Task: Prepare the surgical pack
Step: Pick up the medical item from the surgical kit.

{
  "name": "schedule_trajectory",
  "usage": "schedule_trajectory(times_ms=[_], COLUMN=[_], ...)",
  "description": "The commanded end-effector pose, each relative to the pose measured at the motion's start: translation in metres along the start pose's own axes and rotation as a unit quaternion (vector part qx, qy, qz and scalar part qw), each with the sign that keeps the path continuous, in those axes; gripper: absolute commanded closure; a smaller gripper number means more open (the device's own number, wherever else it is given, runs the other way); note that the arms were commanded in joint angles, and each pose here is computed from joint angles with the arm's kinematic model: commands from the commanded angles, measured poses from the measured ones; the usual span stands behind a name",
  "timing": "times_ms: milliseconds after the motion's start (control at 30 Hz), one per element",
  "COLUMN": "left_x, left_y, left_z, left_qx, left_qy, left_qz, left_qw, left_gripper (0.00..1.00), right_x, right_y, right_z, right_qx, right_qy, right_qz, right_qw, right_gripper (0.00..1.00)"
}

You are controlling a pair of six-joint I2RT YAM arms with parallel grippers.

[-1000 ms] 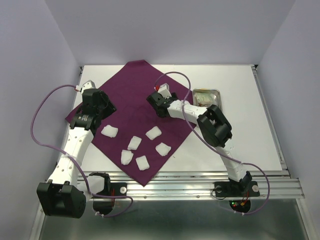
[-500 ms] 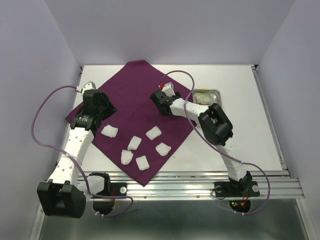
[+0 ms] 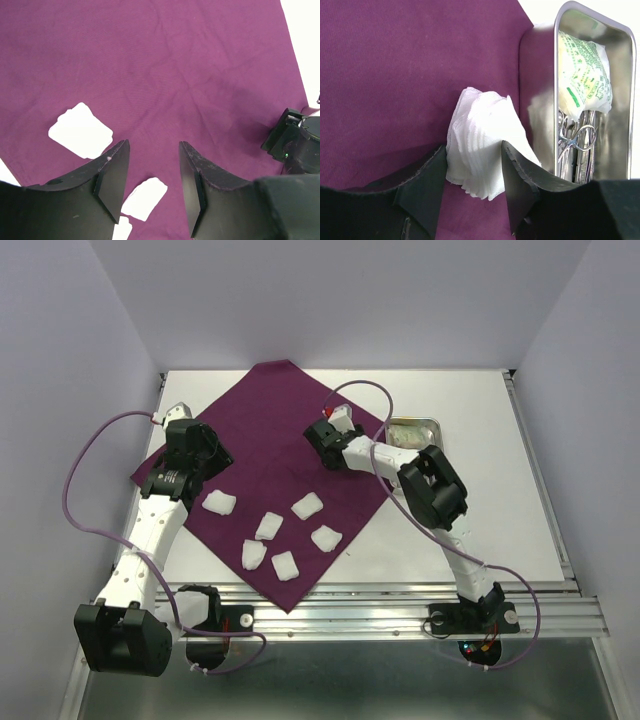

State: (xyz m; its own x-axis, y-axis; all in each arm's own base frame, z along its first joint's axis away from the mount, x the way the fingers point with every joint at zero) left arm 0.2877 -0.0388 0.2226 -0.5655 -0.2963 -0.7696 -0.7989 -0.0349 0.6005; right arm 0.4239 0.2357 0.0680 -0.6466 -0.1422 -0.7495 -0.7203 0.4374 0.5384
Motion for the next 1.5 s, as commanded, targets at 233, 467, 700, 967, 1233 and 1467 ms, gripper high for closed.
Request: schedule_trajectory(times_ms=[233, 467, 700, 967, 1233, 1467], left_x=[-0.005, -0.007, -0.008, -0.008, -0.010, -0.011], left_y=[0.002, 0.002, 0.001, -0.002, -0.003, -0.003], left_z=[0.001, -0.001, -0.002, -0.005, -0.006, -0.006], left_qx=[0.005, 0.008, 0.012, 0.018, 0.019, 0.017], left_qy=[-0.003, -0.002, -0.001, -0.001, -0.004, -0.003], left_qz=[-0.013, -0.013, -0.013, -0.011, -0.010, -0.010], left_qw=[1.000, 1.000, 1.000, 1.000, 1.000, 1.000], left_gripper=[0.45, 0.45, 0.45, 0.45, 0.46, 0.46], right_x=[0.026, 0.021, -0.001, -0.041, -0.063, -0.077], right_y=[-0.021, -0.018, -0.009, 0.015, 0.026, 0.031], right_z=[-0.009, -0.010, -0.016, -0.039, -0.045, -0.047], right_qx=[0.023, 0.018, 0.014, 0.013, 0.005, 0.003], right_qy=[0.008, 0.001, -0.002, -0.030, -0.053, -0.065], right_qz=[0.031, 0.025, 0.005, -0.039, -0.063, -0.081], right_qw=[0.999, 1.000, 1.000, 0.999, 0.997, 0.995], right_gripper=[0.55, 0.77, 0.99, 0.99, 0.99, 0.99])
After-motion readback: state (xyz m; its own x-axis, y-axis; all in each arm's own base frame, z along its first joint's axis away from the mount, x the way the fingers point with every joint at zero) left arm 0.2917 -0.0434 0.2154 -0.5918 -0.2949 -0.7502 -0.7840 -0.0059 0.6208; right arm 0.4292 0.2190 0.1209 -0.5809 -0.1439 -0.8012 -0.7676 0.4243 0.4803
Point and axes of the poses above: each gripper's point midway between its finger pads, its own y axis back along the fingers, its own z axis along the line the jaws close on, x = y × z, the point moved 4 cm from there along y, back along the fingers, and after that the axes turned 14 degrees about -y, right-handed, at the moved point
